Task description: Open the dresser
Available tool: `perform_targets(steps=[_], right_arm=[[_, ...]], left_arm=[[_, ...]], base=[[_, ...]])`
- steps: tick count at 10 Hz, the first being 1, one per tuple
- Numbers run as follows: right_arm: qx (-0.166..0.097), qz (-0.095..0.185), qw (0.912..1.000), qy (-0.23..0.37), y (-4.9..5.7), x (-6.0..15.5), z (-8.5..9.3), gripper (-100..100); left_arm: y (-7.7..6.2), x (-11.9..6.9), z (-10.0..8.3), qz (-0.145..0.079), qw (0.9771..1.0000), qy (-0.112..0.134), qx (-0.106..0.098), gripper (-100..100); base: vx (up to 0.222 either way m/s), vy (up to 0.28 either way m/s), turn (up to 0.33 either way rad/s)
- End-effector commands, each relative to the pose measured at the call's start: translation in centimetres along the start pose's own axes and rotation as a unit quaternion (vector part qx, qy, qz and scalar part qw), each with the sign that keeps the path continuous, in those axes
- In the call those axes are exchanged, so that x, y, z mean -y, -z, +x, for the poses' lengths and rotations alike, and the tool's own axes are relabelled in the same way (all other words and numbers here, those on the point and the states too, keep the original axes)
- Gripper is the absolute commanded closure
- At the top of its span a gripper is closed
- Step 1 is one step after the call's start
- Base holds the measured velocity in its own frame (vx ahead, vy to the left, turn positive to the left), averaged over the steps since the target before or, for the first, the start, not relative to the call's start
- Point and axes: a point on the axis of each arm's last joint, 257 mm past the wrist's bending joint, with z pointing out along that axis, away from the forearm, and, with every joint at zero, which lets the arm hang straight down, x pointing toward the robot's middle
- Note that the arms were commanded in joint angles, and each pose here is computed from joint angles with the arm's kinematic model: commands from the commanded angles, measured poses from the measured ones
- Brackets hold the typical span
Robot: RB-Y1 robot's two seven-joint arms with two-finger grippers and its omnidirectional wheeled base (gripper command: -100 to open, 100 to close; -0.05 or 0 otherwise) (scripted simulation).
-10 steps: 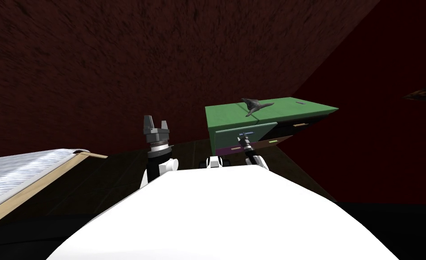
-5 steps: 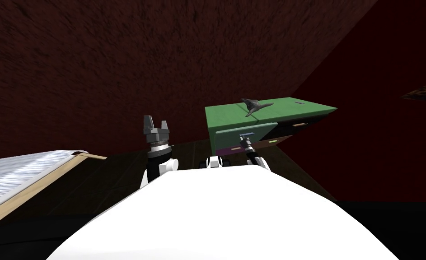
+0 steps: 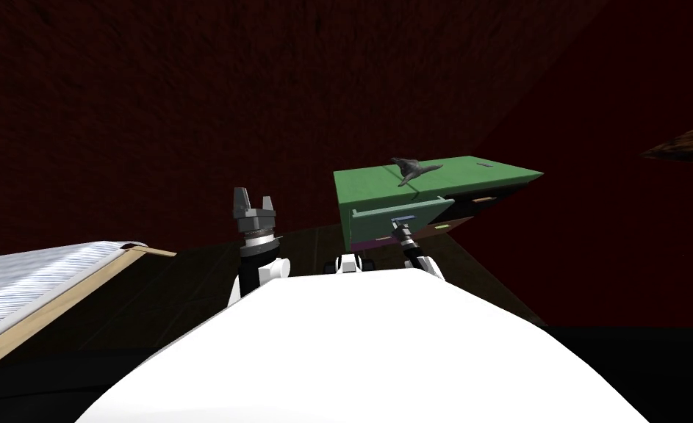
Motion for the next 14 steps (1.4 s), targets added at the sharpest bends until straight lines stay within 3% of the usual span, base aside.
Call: perform_targets(steps=[1, 6, 7, 14], right_arm=[[0.000, -0.003, 1.0000, -0.001, 0.1, 0.0, 0.2, 100], [0.005, -0.005, 1.0000, -0.002, 0.5, 0.2, 0.3, 100], [0.000, -0.009, 1.0000, -0.003, 0.0, 1.0, 1.6, -100], [-0.011, -0.007, 0.9999, -0.004, -2.4, 5.3, 5.0, -100]], left_arm=[[0.0, 0.0, 0.0, 0.000, 1.0000, 0.000, 0.000, 0], [0.0, 0.0, 0.0, 0.000, 1.0000, 0.000, 0.000, 0], [0.0, 0.0, 0.0, 0.000, 1.0000, 0.000, 0.000, 0], [0.0, 0.0, 0.0, 0.000, 1.0000, 0.000, 0.000, 0]], base=[[-0.087, -0.005, -0.005], [-0.179, -0.007, -0.026], [-0.060, 0.026, 0.040], [-0.049, 0.048, 0.034]])
